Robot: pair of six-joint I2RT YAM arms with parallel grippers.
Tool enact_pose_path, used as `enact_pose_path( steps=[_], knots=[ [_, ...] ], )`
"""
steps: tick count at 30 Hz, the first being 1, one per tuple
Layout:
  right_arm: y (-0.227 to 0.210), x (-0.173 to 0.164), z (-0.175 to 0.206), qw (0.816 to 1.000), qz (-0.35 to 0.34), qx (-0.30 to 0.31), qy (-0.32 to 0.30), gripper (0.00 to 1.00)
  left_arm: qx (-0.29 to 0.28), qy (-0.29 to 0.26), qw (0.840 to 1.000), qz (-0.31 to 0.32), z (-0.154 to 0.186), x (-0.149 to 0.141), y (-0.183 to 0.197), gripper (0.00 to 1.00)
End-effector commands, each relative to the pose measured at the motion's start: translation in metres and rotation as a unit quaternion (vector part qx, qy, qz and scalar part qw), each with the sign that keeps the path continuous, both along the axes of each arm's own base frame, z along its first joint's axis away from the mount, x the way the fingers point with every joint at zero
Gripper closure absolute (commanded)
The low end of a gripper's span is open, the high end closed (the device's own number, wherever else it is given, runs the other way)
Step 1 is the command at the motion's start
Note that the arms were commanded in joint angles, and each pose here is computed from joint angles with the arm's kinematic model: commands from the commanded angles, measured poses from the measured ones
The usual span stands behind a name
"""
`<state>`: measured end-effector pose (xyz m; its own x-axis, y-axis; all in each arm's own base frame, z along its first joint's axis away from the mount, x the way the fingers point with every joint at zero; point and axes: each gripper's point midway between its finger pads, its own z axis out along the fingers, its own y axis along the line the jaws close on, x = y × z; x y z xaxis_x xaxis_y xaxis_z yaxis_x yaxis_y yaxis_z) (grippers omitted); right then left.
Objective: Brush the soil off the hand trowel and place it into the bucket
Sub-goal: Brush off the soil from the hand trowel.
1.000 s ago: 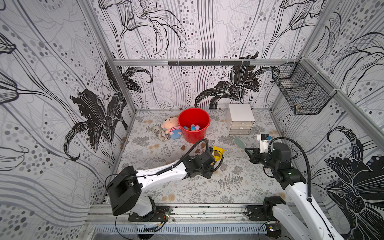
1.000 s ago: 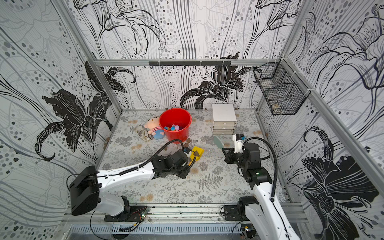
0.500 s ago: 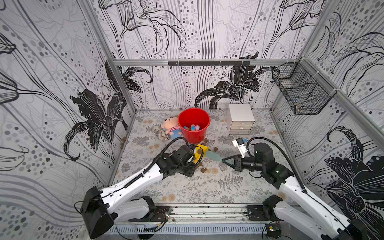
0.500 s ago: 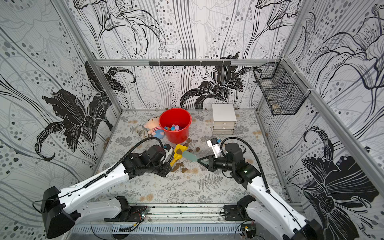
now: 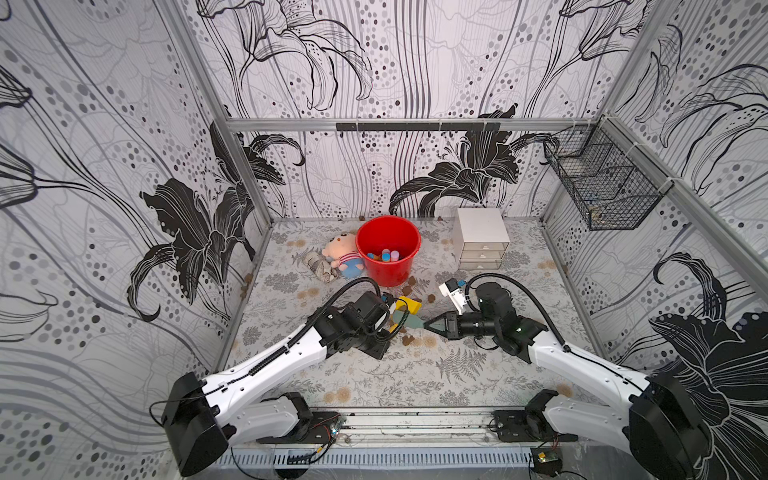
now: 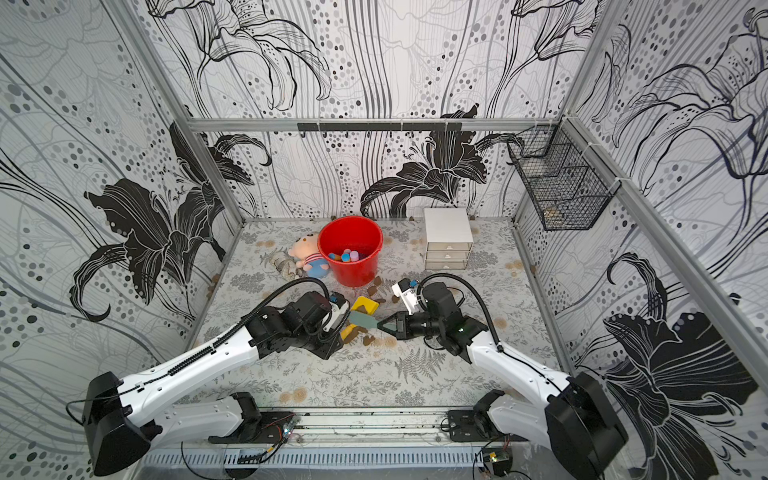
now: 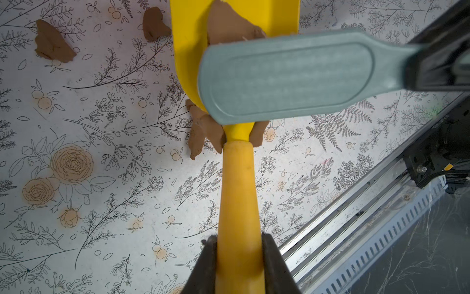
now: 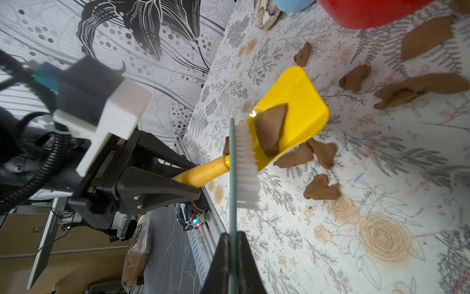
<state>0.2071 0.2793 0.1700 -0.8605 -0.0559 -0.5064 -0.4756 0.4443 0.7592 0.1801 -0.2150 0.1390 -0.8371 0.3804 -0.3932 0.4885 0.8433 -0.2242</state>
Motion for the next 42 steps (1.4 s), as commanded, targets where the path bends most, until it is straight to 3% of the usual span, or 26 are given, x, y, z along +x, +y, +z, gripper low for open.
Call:
enact_pose_path(
  steps=[1, 6, 9, 14, 20, 25, 28, 32, 37, 42],
  knots=[
    [-0.012, 0.022, 0.008, 0.999, -0.018, -0.011, -0.027, 1.0, -0.009, -0.014, 1.0, -0.014, 0.007, 0.003, -0.006, 1.0],
    [-0.039, 0.033, 0.024, 0.998, -0.047, 0.004, -0.033, 1.0, 0.012, -0.01, 1.0, 0.008, 0.006, 0.003, 0.004, 1.0],
    [-0.033, 0.02, 0.032, 0.999, -0.036, 0.033, -0.024, 1.0, 0.009, -0.011, 1.0, 0.013, 0.006, 0.003, 0.004, 1.0],
    [-0.016, -0.008, 0.023, 0.999, -0.02, 0.022, -0.028, 1.0, -0.007, -0.01, 1.0, 0.011, 0.007, 0.001, 0.0, 1.0],
    [0.003, -0.008, 0.004, 0.999, -0.01, 0.035, 0.003, 1.0, -0.025, -0.009, 1.0, -0.001, 0.01, -0.002, -0.005, 1.0],
    [0.012, -0.001, -0.001, 1.0, 0.003, 0.022, 0.003, 1.0, -0.027, -0.009, 1.0, -0.007, 0.008, -0.005, -0.007, 1.0],
    [-0.006, 0.013, -0.004, 1.0, -0.019, -0.012, 0.0, 1.0, -0.025, -0.015, 1.0, -0.001, 0.008, -0.003, -0.004, 1.0],
    [-0.04, 0.032, 0.003, 0.997, -0.072, -0.005, 0.003, 1.0, -0.028, -0.025, 0.999, 0.006, 0.008, -0.003, -0.001, 1.0],
    [-0.026, 0.017, 0.02, 0.997, -0.057, 0.053, 0.016, 1.0, -0.042, -0.041, 0.998, -0.003, 0.009, 0.001, -0.006, 1.0],
    [-0.005, -0.001, 0.018, 0.997, -0.036, 0.069, 0.029, 1.0, -0.039, -0.048, 0.998, -0.011, 0.011, 0.004, -0.01, 1.0]
  ],
)
